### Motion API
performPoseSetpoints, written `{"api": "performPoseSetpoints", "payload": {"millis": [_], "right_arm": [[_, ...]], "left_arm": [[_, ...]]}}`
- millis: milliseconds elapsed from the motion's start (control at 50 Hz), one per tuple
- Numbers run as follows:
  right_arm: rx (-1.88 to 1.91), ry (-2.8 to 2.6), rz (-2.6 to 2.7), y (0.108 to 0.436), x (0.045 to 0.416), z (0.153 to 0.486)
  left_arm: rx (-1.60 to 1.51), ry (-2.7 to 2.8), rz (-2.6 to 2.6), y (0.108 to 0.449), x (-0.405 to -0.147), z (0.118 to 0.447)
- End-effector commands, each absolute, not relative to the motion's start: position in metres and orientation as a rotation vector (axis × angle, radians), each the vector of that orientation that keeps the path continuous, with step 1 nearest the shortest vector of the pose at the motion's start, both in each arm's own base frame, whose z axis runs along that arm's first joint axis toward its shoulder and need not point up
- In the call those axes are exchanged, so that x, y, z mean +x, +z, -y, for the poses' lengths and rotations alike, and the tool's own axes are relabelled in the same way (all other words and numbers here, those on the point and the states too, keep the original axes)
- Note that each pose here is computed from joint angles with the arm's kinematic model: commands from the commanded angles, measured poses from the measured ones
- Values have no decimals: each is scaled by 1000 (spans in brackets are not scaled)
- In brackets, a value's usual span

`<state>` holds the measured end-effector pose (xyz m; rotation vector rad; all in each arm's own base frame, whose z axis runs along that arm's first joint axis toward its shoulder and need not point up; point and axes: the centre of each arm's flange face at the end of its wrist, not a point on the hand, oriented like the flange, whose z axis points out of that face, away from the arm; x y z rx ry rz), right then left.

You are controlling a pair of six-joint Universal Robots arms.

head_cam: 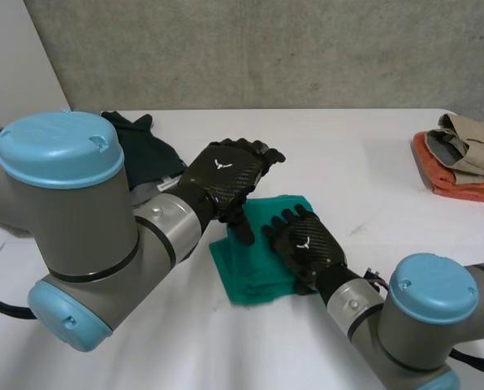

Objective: Fold the laundry.

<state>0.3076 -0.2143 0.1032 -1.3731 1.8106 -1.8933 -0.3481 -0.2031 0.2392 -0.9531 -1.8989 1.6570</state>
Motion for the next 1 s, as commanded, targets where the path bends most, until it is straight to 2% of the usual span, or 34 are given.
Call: {"api": "performPoseSetpoints", "payload": {"millis": [20, 140, 220, 320, 400, 460, 480, 540, 560, 620, 680, 700, 760, 820, 900, 940, 1000], "right_arm": [[-1361, -1908, -1799, 101, 315, 226], [-1346, -1922, -1789, 99, 321, 237], [-1316, -1968, -1773, 109, 322, 246], [-1247, -2087, -1705, 141, 325, 269], [-1123, -2230, -1675, 177, 303, 313], [-1045, -2307, -1595, 207, 296, 334], [-996, -2361, -1538, 227, 288, 349], [-903, -2437, -1482, 254, 270, 375], [-827, -2496, -1439, 275, 253, 394], [-666, -2591, -1357, 306, 216, 430], [-559, -2650, -1323, 316, 180, 459], [-512, -2693, -1302, 320, 155, 477], [-435, -2743, -1278, 321, 117, 501], [-400, -2744, -1313, 296, 84, 531], [-425, -2693, -1433, 234, 48, 558], [-424, -2641, -1537, 190, 27, 565], [-417, -2600, -1621, 161, 8, 565]], "left_arm": [[-950, 1664, 1898, 239, -347, 205], [-949, 1662, 1902, 238, -347, 205], [-944, 1663, 1911, 237, -345, 207], [-933, 1688, 1893, 245, -344, 209], [-928, 1708, 1869, 252, -345, 209], [-925, 1728, 1841, 259, -348, 209], [-926, 1730, 1835, 260, -349, 208], [-923, 1745, 1806, 268, -350, 205], [-922, 1752, 1795, 271, -351, 204], [-922, 1766, 1760, 280, -352, 199], [-923, 1774, 1736, 283, -354, 196], [-926, 1774, 1729, 283, -355, 194], [-937, 1770, 1715, 283, -358, 190], [-941, 1764, 1720, 280, -358, 189], [-947, 1742, 1742, 272, -358, 189], [-952, 1731, 1754, 268, -358, 189], [-960, 1712, 1774, 260, -358, 188]]}}
